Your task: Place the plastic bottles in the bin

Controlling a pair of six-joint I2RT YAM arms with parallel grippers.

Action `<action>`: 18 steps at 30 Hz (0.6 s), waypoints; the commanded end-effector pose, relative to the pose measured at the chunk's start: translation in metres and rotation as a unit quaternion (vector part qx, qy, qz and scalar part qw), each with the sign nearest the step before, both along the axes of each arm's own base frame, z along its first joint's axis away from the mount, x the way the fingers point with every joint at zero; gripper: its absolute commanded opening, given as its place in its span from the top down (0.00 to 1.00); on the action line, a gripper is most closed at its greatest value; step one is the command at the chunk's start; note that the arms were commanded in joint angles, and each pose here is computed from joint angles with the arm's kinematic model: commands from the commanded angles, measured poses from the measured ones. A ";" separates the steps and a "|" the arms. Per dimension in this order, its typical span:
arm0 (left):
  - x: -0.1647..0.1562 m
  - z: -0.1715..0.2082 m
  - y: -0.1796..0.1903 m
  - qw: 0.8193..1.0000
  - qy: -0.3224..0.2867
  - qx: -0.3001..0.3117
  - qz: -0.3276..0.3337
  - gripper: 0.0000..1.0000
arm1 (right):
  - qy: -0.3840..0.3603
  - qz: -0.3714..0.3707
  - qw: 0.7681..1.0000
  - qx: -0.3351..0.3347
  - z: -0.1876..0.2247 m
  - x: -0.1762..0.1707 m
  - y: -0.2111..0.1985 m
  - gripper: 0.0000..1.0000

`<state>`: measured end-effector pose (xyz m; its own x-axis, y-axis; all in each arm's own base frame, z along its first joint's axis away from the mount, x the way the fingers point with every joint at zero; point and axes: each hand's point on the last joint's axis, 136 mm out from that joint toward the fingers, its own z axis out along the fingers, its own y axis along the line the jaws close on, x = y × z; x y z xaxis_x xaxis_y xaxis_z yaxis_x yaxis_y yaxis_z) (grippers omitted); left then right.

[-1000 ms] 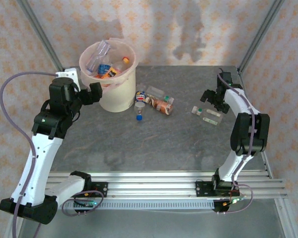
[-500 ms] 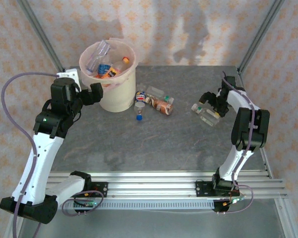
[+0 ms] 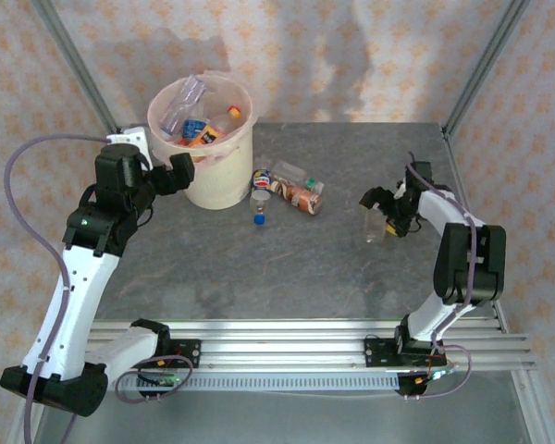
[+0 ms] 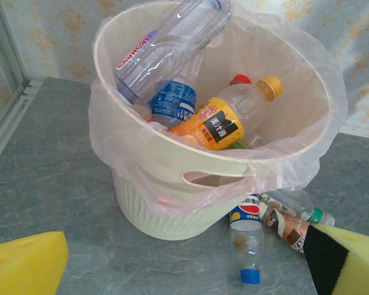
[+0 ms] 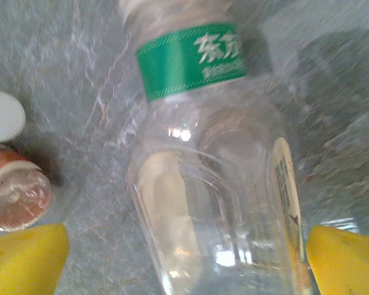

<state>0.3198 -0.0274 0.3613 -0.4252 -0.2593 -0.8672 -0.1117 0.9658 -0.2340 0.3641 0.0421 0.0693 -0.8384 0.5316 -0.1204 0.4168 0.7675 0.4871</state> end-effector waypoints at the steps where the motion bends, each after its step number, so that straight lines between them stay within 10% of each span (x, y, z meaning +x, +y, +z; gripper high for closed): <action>1: 0.006 0.006 -0.004 1.000 -0.013 -0.012 -0.006 0.00 | 0.007 -0.006 0.999 -0.042 -0.005 -0.007 0.000 0.01; 18: 0.009 0.005 -0.007 1.000 -0.011 -0.017 -0.009 0.00 | 0.063 -0.029 0.989 -0.134 -0.034 -0.009 -0.015 0.05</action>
<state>0.3265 -0.0313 0.3563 -0.4412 -0.2592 -0.8592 -0.1018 0.9656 -0.2391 0.3504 0.0343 0.0336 -0.8378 0.5276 -0.1404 0.4843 0.8369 0.2552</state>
